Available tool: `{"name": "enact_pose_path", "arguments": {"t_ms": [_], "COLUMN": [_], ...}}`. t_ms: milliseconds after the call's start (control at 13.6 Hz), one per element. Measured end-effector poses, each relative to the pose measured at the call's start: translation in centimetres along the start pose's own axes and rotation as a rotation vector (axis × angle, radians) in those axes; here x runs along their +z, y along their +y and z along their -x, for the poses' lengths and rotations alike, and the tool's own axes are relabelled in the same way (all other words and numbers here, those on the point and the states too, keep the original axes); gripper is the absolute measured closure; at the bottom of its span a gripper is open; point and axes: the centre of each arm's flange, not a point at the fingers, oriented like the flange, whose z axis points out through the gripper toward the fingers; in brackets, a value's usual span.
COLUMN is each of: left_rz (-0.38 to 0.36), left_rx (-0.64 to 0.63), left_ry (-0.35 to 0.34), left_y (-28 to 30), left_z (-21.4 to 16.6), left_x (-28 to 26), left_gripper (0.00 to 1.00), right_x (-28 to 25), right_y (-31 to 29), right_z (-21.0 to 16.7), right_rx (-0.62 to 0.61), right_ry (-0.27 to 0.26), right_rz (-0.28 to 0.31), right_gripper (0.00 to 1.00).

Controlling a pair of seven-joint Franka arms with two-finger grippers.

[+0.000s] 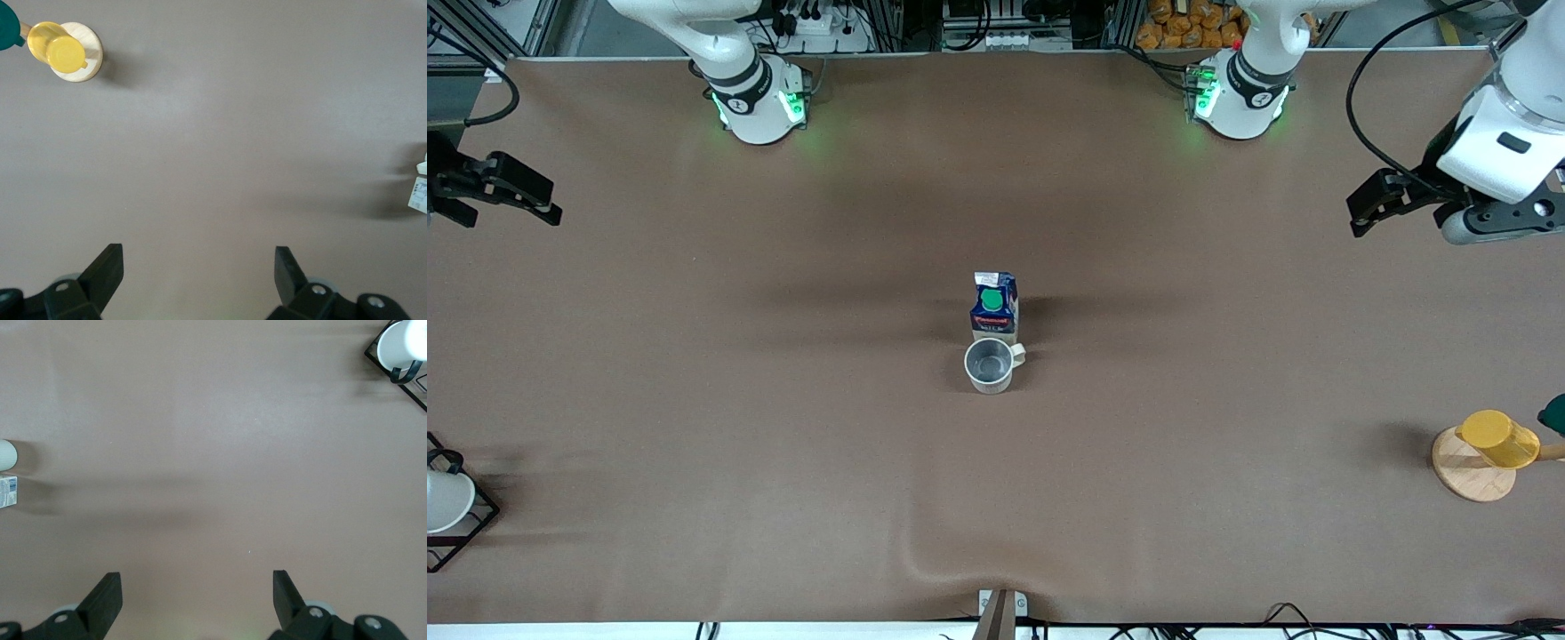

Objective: Place milk next to cup

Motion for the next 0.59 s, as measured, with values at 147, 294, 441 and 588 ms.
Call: {"name": "enact_pose_path", "arguments": {"t_ms": [147, 294, 441, 588], "left_rz": [0.021, 0.021, 0.021, 0.021], "left_rx": [0.004, 0.011, 0.021, 0.022], "left_ry": [-0.004, -0.004, -0.001, 0.001], "left_y": [-1.52, -1.43, -0.94, -0.9], "left_z": [-0.32, -0.3, -0.18, -0.09], "left_x": [0.08, 0.07, -0.04, -0.22], "left_gripper": [0.0, 0.0, 0.0, 0.0], "right_x": [0.03, 0.03, 0.04, 0.04], "right_y": [0.0, -0.01, -0.01, -0.01], "right_z": [-0.01, -0.02, -0.02, -0.02], "right_rx": [0.0, 0.0, 0.0, -0.001], "right_ry": [-0.001, -0.001, -0.001, -0.001], "right_rz": [0.0, 0.0, 0.0, 0.0], "right_gripper": [0.0, 0.0, 0.0, 0.0]}}
